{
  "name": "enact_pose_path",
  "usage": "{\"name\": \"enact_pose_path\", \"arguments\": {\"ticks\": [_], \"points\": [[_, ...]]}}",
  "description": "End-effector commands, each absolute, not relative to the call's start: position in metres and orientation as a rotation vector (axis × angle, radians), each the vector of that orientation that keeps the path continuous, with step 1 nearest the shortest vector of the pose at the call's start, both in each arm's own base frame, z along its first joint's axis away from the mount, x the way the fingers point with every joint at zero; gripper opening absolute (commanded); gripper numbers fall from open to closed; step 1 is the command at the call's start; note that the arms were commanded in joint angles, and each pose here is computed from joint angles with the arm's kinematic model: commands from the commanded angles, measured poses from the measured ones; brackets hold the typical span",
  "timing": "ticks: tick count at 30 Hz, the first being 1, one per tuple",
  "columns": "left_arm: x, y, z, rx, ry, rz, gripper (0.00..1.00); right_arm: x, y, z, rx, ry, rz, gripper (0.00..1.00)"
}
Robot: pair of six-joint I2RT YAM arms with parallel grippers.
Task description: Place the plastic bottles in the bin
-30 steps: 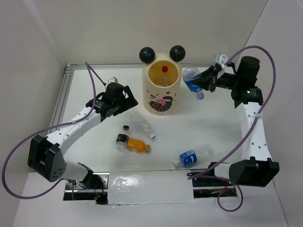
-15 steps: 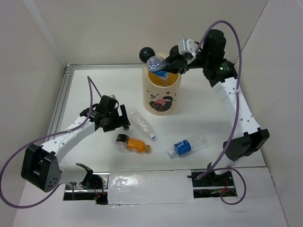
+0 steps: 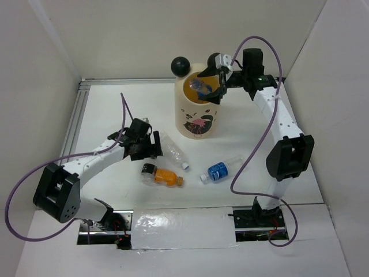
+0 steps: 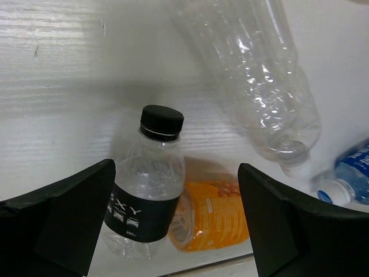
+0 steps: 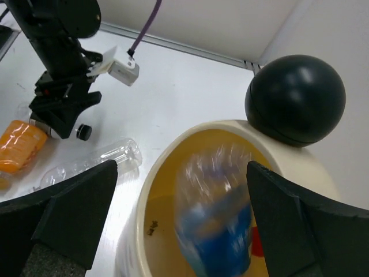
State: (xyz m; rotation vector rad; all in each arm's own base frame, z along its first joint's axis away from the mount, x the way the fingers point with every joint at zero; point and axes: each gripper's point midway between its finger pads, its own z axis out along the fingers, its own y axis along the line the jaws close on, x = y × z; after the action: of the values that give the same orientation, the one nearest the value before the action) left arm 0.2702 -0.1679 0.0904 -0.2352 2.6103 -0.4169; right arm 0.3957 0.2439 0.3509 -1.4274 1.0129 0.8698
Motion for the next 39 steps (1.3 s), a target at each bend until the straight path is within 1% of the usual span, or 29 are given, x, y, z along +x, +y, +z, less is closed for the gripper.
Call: {"name": "enact_pose_path", "arguments": {"ticks": [1, 4, 8, 10, 11, 12, 13, 14, 15, 16, 17, 18, 19, 21, 22, 23, 24, 25, 26, 27, 28, 29, 30, 31, 32, 34, 36, 37, 39], "points": [[0.276, -0.169, 0.074, -0.177, 2.638, -0.308, 1.0, 0.362, 0.242, 0.398, -1.464, 0.877, 0.887, 0.99], [0.268, -0.163, 0.059, -0.159, 2.695, -0.199, 0.99, 0.341, 0.239, 0.419, -1.474, 0.832, 0.884, 0.99], [0.256, -0.167, 0.046, -0.104, 2.752, -0.137, 0.86, 0.312, 0.233, 0.442, -1.466, 0.815, 0.859, 0.99], [0.248, -0.164, 0.035, -0.104, 2.779, -0.102, 0.64, 0.307, 0.222, 0.448, -1.445, 0.838, 0.828, 0.99], [0.246, -0.162, 0.035, -0.103, 2.787, -0.095, 0.56, 0.306, 0.218, 0.448, -1.433, 0.859, 0.821, 0.99], [0.245, -0.165, 0.035, -0.103, 2.788, -0.099, 0.42, 0.305, 0.212, 0.449, -1.414, 0.89, 0.815, 0.98], [0.247, -0.168, 0.047, -0.093, 2.744, -0.122, 0.35, 0.307, 0.207, 0.448, -1.399, 0.916, 0.807, 0.96], [0.249, -0.174, 0.068, -0.087, 2.695, -0.153, 0.24, 0.309, 0.199, 0.444, -1.366, 0.972, 0.793, 0.85], [0.245, -0.174, 0.067, -0.073, 2.706, -0.147, 0.24, 0.306, 0.198, 0.44, -1.362, 0.989, 0.807, 0.71], [0.256, -0.18, 0.089, -0.083, 2.649, -0.181, 0.12, 0.309, 0.188, 0.436, -1.342, 1.022, 0.794, 0.54], [0.258, -0.187, 0.112, -0.07, 2.593, -0.239, 0.08, 0.311, 0.182, 0.429, -1.321, 1.063, 0.79, 0.4], [0.262, -0.195, 0.13, -0.039, 2.549, -0.278, 0.04, 0.309, 0.176, 0.414, -1.301, 1.112, 0.793, 0.29], [0.271, -0.207, 0.161, 0.008, 2.474, -0.343, 0.03, 0.313, 0.165, 0.404, -1.277, 1.155, 0.763, 0.2], [0.278, -0.229, 0.211, 0.082, 2.333, -0.457, 0.0, 0.309, 0.151, 0.373, -1.253, 1.266, 0.741, 0.23], [0.283, -0.239, 0.231, 0.149, 2.275, -0.513, 0.0, 0.304, 0.145, 0.347, -1.3, 1.267, 0.685, 0.31], [0.293, -0.258, 0.276, 0.171, 2.139, -0.605, 0.0, 0.302, 0.138, 0.324, -1.335, 1.322, 0.624, 0.62], [0.293, -0.271, 0.302, 0.214, 2.06, -0.656, 0.0, 0.287, 0.134, 0.299, -1.37, 1.388, 0.636, 0.72], [0.3, -0.281, 0.319, 0.261, 1.993, -0.663, 0.0, 0.277, 0.13, 0.274, -1.464, 1.356, 0.575, 0.79], [0.308, -0.296, 0.366, 0.265, 1.842, -0.736, 0.0, 0.271, 0.122, 0.256, -1.512, 1.399, 0.536, 0.84], [0.315, -0.301, 0.384, 0.273, 1.776, -0.746, 0.0, 0.263, 0.121, 0.243, -1.54, 1.422, 0.54, 0.83], [0.317, -0.312, 0.401, 0.283, 1.712, -0.757, 0.0, 0.251, 0.119, 0.226, -1.56, 1.455, 0.552, 0.75], [0.325, -0.324, 0.414, 0.313, 1.65, -0.752, 0.0, 0.245, 0.117, 0.218, -1.572, 1.472, 0.554, 0.61], [0.335, -0.329, 0.439, 0.292, 1.544, -0.761, 0.0, 0.241, 0.116, 0.213, -1.582, 1.476, 0.548, 0.36], [0.34, -0.336, 0.449, 0.298, 1.489, -0.719, 0.0, 0.231, 0.116, 0.204, -1.594, 1.478, 0.56, 0.27], [0.355, -0.344, 0.448, 0.298, 1.457, -0.687, 0.0, 0.227, 0.116, 0.198, -1.616, 1.482, 0.547, 0.22], [0.366, -0.353, 0.469, 0.238, 1.345, -0.65, 0.0, 0.226, 0.114, 0.195, -1.617, 1.473, 0.511, 0.22], [0.378, -0.358, 0.467, 0.228, 1.291, -0.545, 0.01, 0.221, 0.114, 0.189, -1.616, 1.484, 0.523, 0.26], [0.391, -0.364, 0.454, 0.229, 1.289, -0.493, 0.01, 0.221, 0.114, 0.189, -1.616, 1.484, 0.523, 0.26], [0.399, -0.36, 0.463, 0.174, 1.205, -0.385, 0.06, 0.216, 0.114, 0.187, -1.609, 1.51, 0.552, 0.3]]}}
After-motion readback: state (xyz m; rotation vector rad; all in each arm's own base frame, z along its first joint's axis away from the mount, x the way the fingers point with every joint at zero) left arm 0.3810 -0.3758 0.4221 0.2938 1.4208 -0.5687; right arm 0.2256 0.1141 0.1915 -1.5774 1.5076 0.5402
